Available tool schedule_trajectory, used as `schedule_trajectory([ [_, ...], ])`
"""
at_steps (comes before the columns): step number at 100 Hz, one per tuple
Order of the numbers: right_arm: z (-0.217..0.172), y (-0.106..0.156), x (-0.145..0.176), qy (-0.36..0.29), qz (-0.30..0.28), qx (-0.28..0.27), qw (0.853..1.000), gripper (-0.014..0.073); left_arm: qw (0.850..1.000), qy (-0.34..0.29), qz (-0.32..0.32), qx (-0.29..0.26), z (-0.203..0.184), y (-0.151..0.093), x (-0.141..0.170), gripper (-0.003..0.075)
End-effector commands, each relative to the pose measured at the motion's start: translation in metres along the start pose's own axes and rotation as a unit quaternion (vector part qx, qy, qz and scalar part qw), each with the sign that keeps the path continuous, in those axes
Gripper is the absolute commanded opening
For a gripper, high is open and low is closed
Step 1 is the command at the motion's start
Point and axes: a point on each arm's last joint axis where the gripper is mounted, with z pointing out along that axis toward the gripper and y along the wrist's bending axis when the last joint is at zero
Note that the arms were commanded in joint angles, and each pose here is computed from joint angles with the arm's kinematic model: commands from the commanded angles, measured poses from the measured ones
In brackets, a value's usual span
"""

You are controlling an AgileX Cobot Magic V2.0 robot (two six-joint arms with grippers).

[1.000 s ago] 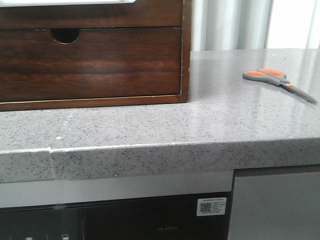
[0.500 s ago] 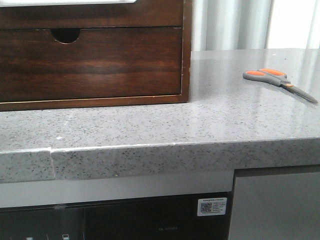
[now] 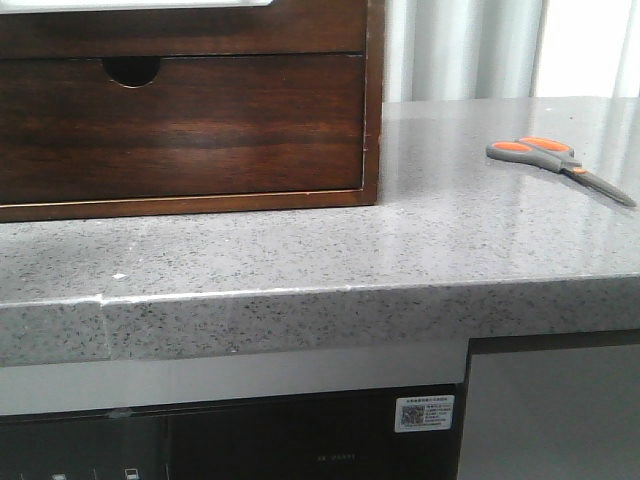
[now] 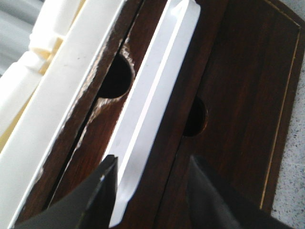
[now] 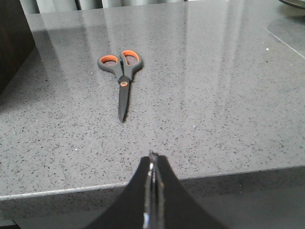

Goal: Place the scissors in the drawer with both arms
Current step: 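Pull the wooden drawer open with the left gripper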

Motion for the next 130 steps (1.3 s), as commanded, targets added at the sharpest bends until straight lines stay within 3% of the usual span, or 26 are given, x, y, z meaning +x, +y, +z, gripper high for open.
schedule_trajectory([
  [1, 0.000, 0.001, -0.015, -0.046, -0.008, -0.003, 0.999, -0.0066, 0.999, -0.041, 0.001, -0.020, 0.008, 0.015, -0.012, 0.0317],
  [32, 0.000, 0.001, -0.015, -0.044, -0.008, -0.002, 0.999, -0.0066, 0.998, -0.045, 0.047, -0.002, 0.033, 0.021, -0.012, 0.0317],
  [66, 0.000, 0.001, -0.015, -0.043, -0.008, -0.002, 0.999, -0.0066, 0.998, -0.037, 0.041, 0.011, 0.042, 0.018, -0.006, 0.0310],
  [75, 0.000, 0.001, -0.015, -0.043, -0.008, -0.002, 0.999, -0.0066, 0.999, -0.034, 0.040, 0.014, 0.044, 0.017, -0.005, 0.0251],
  [95, 0.000, 0.001, -0.014, -0.042, -0.008, -0.002, 0.999, -0.0066, 0.999, -0.031, 0.041, 0.015, 0.044, 0.017, -0.004, -0.0021],
  [130, 0.000, 0.001, -0.014, -0.041, -0.008, -0.002, 0.999, -0.0066, 0.999, -0.023, 0.047, 0.005, 0.038, 0.021, -0.007, -0.0019],
])
